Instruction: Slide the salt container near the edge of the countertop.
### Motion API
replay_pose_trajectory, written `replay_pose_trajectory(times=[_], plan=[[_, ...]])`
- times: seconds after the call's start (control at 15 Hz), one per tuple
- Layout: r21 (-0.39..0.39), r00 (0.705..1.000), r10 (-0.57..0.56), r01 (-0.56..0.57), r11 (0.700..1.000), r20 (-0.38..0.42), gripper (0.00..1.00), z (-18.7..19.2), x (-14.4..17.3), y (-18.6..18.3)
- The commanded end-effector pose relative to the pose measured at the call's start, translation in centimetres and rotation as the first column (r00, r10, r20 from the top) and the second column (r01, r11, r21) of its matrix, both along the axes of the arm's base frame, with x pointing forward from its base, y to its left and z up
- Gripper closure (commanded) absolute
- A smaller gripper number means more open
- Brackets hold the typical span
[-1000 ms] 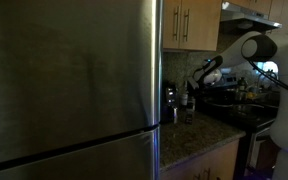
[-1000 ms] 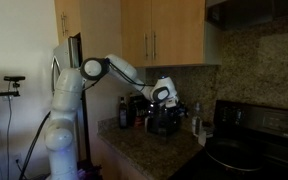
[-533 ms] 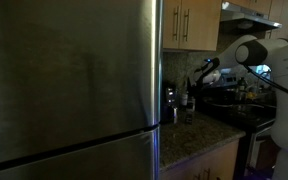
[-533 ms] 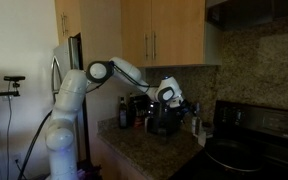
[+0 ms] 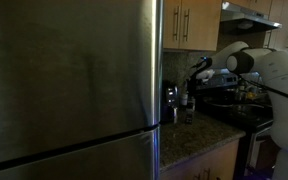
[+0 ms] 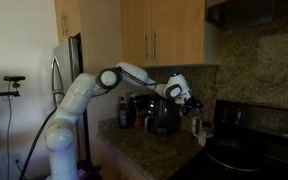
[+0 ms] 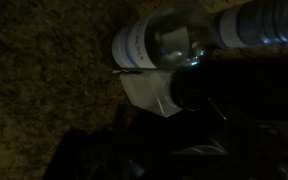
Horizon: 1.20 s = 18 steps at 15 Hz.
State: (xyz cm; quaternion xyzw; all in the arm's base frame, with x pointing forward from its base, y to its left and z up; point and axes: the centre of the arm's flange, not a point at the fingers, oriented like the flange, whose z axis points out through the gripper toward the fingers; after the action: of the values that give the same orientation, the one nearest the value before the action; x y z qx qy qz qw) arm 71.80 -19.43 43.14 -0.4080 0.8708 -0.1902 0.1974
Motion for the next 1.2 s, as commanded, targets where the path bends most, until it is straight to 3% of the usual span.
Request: replay_pose_trajectory(times=[0.0,0.4,1.0,1.07,1.13], plan=[[-0.023,0.999,-0.029,0.028,0.999,-0.014,0.0,-0.7,1.0,-0.1],[-0.044,0.984,-0.175,0.174,0.984,-0.018,0.0,-2.5,7.7,-2.1],[-0.123,0.977,-0.175,0.16,0.979,-0.123,0.0,-1.4,12.8,-3.9],[-0.113,0.97,-0.194,0.179,0.977,-0.147,0.0,-1.0,13.0,-4.2],[-0.107,0.976,-0.177,0.164,0.981,-0.129,0.0,-2.6,7.2,-2.1]])
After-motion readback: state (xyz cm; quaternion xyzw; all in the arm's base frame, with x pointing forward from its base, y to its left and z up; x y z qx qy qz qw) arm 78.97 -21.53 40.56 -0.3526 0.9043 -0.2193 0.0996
